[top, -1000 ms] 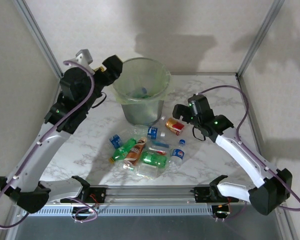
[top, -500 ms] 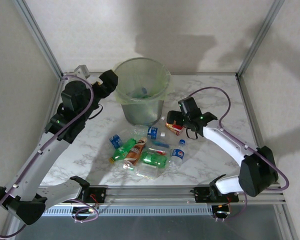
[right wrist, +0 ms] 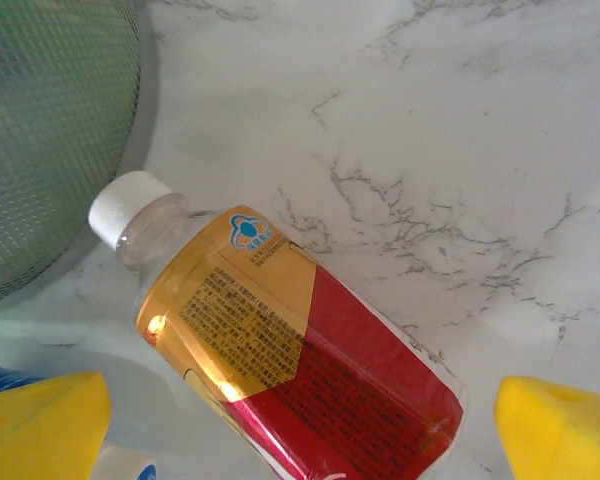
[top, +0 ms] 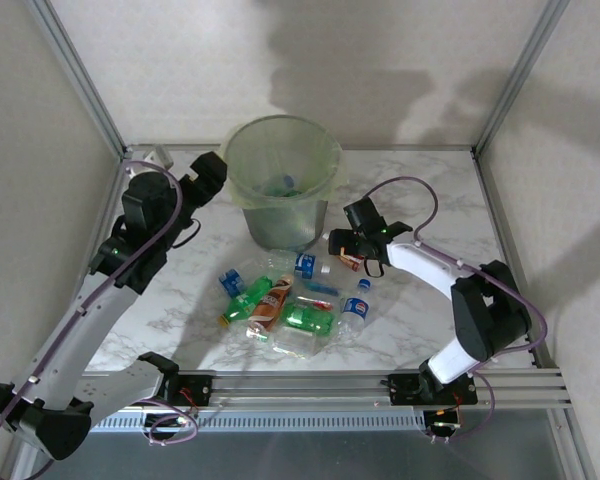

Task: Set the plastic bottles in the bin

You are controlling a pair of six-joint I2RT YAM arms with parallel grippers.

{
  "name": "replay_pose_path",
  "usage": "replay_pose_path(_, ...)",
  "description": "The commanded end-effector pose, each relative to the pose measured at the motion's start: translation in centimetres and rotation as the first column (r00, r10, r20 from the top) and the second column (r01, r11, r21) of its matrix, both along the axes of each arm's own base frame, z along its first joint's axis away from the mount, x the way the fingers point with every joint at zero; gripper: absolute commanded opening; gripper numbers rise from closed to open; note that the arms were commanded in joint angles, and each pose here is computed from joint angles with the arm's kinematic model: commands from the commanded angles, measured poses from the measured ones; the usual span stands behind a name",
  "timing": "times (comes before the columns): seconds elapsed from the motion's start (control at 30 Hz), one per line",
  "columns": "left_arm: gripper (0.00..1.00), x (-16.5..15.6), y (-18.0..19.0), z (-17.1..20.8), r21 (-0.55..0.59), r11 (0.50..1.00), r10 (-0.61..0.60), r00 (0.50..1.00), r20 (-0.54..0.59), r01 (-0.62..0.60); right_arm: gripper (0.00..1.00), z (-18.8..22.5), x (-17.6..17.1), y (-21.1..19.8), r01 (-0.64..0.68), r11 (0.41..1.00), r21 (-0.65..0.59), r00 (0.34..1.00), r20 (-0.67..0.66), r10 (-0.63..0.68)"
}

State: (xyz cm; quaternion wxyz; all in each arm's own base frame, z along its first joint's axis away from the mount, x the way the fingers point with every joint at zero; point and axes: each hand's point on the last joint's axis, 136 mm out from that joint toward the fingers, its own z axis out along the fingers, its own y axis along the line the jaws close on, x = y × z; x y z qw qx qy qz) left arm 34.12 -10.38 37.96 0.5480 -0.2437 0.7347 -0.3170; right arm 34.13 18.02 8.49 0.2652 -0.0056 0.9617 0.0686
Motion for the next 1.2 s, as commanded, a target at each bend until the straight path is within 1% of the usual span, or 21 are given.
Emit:
replay_pose_path(0.0, 0.92, -0.5, 0.4, -0.2, -0.024, 1.000, -0.006, 1.000, -0.004, 0.006, 0.99, -0.1, 0.9, 0.1, -0.014, 1.000, -0.016, 1.000, 0.018, 0.014)
replay_pose_path(0.47, 0.91, -0.5, 1.0, -1.5, -0.044, 0.999, -0.002, 1.000, -0.030, 0.000, 0.98, -2.6, 1.5, 0.0, -0.010, 0.998, -0.066, 1.000, -0.023, 0.009)
replay_pose_path(0.73, 0.91, -0.3, 1.2, -2.2, -0.051, 0.999, 0.001, 0.999, -0.044, -0.003, 0.92, -3.5, 0.9, -0.3, 0.015, 0.998, -0.056, 0.999, -0.050, -0.018)
replay_pose_path(0.97, 0.90, -0.2, 1.1, -3.1, -0.054, 0.999, -0.005, 0.998, -0.063, 0.001, 0.84, -4.5, -0.1, -0.6, 0.035, 0.998, -0.049, 0.996, -0.077, -0.039)
replay_pose_path(1.03, 0.90, -0.1, 1.2, -3.4, -0.052, 0.999, -0.005, 0.998, -0.070, 0.001, 0.85, -4.6, -0.2, -0.6, 0.041, 0.998, -0.040, 0.995, -0.084, -0.044)
replay_pose_path(1.17, 0.90, -0.1, 1.2, -3.9, -0.051, 0.999, -0.006, 0.997, -0.082, 0.002, 0.95, -4.8, -0.2, -0.5, 0.046, 0.998, -0.037, 0.995, -0.087, -0.049)
